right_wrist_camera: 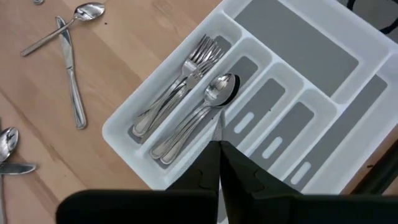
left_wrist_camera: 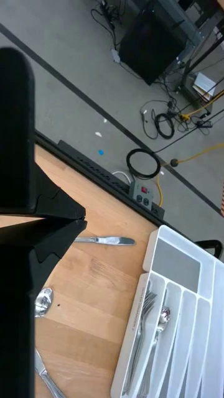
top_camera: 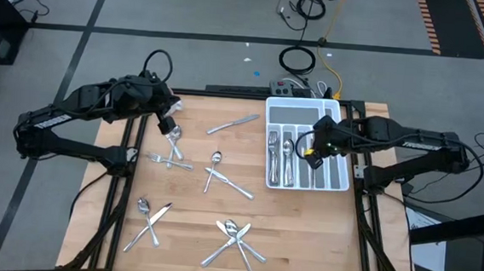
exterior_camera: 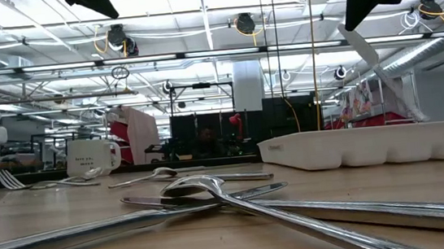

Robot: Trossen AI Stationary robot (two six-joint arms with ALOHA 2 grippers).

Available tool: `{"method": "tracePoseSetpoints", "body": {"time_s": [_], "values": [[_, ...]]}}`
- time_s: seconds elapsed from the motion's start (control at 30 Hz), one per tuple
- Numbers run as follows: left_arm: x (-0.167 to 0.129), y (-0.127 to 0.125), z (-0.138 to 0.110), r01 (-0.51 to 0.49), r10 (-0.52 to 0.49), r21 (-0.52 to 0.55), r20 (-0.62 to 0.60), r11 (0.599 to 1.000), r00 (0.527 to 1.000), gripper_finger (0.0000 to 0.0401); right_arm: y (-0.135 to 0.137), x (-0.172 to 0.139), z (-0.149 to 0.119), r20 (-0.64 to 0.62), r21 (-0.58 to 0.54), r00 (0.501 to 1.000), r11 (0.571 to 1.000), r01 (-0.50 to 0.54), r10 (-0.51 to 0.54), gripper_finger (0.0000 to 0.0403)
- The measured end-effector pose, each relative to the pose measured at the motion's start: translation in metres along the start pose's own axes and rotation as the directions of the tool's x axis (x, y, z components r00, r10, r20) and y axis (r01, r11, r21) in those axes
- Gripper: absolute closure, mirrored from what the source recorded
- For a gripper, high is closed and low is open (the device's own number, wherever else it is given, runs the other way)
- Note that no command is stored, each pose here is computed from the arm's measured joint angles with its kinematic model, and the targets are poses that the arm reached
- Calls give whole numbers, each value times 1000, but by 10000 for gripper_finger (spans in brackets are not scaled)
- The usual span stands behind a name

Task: Sort silverware
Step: Put the silver table knife into the silverware tray

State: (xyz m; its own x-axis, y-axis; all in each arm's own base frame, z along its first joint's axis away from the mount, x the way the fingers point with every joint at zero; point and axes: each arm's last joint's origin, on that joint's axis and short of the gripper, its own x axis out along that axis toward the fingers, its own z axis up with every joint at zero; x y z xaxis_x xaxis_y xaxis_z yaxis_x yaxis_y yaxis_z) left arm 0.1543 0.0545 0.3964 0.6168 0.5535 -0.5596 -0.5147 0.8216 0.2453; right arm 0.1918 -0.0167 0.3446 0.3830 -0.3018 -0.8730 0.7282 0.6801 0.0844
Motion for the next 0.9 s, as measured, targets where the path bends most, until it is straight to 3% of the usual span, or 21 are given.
{"method": "tracePoseSetpoints", "body": {"time_s": [0.53,0.63,0.77,0.9], "values": [[10,-4,2,2,-1,13,-33,1000,999,388,-2,1,4,12,-10,1000,1000,-4,4,403],[13,-5,3,2,-1,17,-42,1000,999,388,-3,5,3,38,-16,998,999,42,-42,403],[15,-6,3,3,-2,18,-47,1000,999,388,-12,20,1,27,31,992,992,124,-125,389],[15,-6,4,3,-2,17,-42,1000,999,388,-23,52,2,37,113,987,982,151,-156,348]]}}
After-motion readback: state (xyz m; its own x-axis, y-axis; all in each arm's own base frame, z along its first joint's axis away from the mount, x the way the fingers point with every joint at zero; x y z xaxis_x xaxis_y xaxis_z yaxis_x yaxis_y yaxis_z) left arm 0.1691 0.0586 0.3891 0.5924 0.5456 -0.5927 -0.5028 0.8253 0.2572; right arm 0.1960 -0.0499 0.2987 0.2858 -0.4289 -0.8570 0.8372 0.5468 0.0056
